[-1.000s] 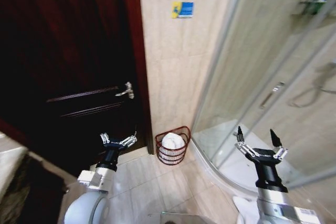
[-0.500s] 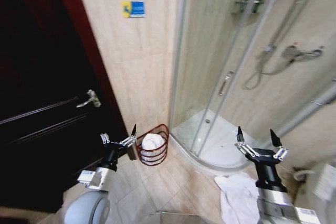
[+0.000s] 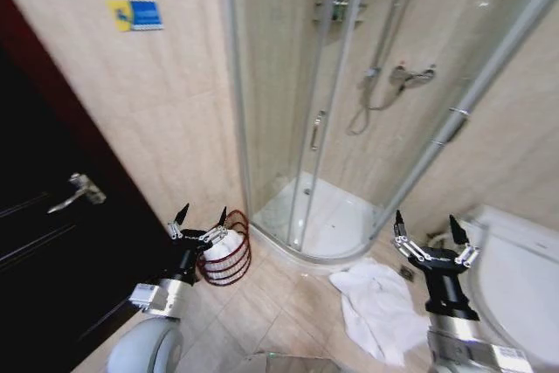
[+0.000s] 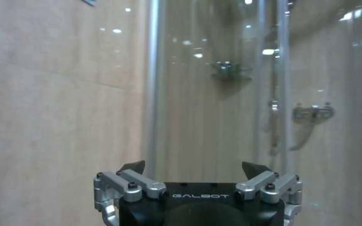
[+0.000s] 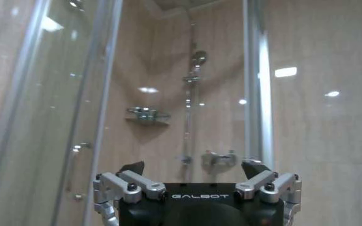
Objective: Discard the used towel into the hamper.
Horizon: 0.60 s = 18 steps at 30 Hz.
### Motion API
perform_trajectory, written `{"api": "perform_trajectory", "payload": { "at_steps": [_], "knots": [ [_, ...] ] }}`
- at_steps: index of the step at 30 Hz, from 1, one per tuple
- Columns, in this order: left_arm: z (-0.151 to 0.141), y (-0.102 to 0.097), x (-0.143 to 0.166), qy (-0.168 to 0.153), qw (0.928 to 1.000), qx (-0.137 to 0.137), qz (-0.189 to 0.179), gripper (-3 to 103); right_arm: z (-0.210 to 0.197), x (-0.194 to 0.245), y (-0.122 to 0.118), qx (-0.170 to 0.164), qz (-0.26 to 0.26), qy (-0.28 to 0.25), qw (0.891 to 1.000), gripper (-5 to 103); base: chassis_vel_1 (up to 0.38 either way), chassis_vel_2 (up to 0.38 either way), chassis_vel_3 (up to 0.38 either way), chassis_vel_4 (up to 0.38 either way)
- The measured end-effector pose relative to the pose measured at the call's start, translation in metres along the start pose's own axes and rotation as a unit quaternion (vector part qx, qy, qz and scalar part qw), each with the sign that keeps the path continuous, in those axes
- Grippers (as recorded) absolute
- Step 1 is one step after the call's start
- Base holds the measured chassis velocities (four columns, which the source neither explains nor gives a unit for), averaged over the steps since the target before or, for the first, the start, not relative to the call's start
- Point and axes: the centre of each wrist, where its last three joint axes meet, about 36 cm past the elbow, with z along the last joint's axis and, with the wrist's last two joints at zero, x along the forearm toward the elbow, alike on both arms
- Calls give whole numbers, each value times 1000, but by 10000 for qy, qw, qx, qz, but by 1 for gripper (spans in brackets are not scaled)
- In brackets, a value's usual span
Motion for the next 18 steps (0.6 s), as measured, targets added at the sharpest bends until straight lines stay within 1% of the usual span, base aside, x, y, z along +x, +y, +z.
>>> {"api": "perform_trajectory", "payload": {
  "at_steps": [18],
  "knots": [
    [0, 0, 0, 0, 10000, 0, 0, 100, 0, 0, 0, 0, 0, 0, 10000, 100, -126, -123, -123, -129]
  ]
}}
